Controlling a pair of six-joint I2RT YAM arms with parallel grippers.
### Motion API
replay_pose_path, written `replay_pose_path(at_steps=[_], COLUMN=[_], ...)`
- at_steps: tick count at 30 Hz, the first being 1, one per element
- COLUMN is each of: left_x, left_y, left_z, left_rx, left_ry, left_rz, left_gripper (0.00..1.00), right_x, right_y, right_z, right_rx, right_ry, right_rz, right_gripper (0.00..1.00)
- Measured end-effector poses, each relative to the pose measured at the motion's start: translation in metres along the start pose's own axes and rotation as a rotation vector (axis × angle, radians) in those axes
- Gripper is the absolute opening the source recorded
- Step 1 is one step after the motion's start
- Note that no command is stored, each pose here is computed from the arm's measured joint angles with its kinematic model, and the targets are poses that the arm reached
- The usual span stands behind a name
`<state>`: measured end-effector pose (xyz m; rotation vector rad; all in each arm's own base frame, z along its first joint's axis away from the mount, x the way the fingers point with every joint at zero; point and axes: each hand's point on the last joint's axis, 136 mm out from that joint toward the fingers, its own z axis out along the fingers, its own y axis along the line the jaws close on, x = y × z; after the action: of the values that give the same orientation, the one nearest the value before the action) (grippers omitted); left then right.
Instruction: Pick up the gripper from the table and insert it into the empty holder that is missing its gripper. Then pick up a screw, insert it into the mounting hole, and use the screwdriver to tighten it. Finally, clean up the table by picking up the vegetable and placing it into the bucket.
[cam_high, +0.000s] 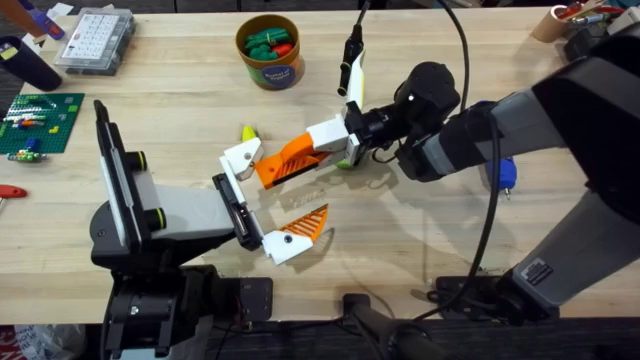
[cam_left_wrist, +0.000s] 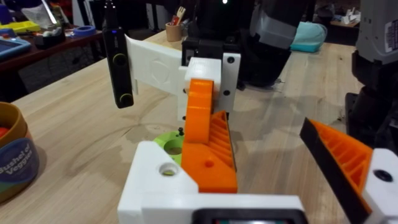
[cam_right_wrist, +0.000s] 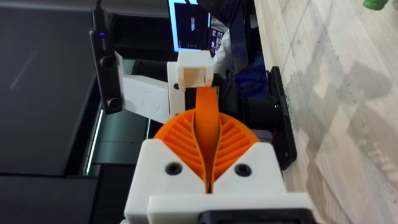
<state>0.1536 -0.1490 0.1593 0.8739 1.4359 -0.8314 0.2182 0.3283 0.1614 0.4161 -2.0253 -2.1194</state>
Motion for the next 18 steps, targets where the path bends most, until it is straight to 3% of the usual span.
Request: replay_pose_path(at_steps=[18], left_x=[0.000], left_y=[-0.001], left_z=[0.000], left_rx=[0.004], left_ry=[0.000], left_rz=[-0.001], left_gripper=[0.986], right_x=[0.013], right_y=[0.000], right_z=[0.000], right_rx=[0.005], right_ry=[0.073], right_rz=[0.023], right_gripper=[0.020])
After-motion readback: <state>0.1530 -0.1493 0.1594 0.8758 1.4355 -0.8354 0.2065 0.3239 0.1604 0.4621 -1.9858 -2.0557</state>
